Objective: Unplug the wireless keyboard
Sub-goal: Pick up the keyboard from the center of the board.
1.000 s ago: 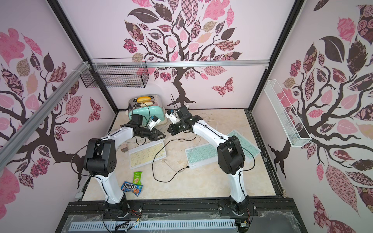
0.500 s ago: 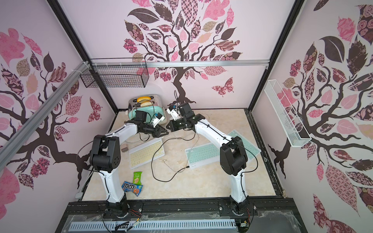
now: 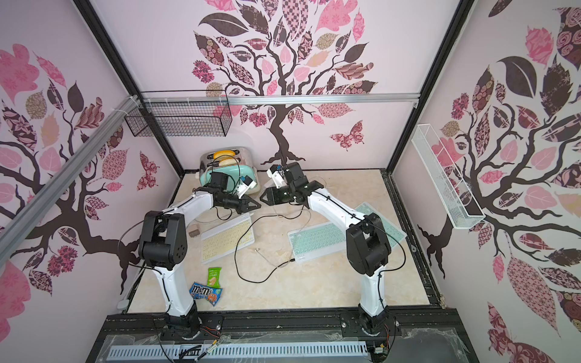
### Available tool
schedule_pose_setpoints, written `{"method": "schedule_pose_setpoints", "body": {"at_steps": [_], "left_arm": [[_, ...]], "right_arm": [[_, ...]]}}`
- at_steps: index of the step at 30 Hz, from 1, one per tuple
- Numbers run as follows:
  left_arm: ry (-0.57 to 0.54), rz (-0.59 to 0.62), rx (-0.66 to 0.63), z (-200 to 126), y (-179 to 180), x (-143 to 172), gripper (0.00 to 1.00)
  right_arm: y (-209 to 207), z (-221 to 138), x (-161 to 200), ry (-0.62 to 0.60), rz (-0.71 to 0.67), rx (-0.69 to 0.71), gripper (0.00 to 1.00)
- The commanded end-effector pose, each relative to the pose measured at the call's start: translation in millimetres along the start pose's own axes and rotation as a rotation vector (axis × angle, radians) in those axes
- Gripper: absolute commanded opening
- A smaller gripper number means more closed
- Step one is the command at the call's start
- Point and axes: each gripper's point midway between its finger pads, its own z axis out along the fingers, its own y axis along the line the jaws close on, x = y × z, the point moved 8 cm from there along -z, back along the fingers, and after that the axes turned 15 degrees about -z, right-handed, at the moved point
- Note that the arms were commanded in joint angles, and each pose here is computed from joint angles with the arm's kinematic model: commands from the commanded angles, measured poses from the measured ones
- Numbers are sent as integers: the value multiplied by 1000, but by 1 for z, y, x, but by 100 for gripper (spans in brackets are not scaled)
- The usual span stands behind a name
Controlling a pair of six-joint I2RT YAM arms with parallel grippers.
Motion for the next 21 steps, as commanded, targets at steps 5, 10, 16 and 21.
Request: {"method": "schedule_pose_setpoints", "body": {"at_steps": [5, 10, 16, 21], "left_arm": [[-65, 32, -150, -24, -14, -25, 0], [-95, 11, -220, -28, -20, -33, 0], [-117, 11, -214, -34, -33, -40, 0], [-129, 16, -216, -38, -37, -43, 0]], "right_arm": [[-37, -69, 5, -122, 134, 202, 64], [-8, -87, 9, -176, 106, 118, 59], [58, -55, 16, -196, 39, -120, 51], [69, -1, 42, -108, 118, -162, 49]]}}
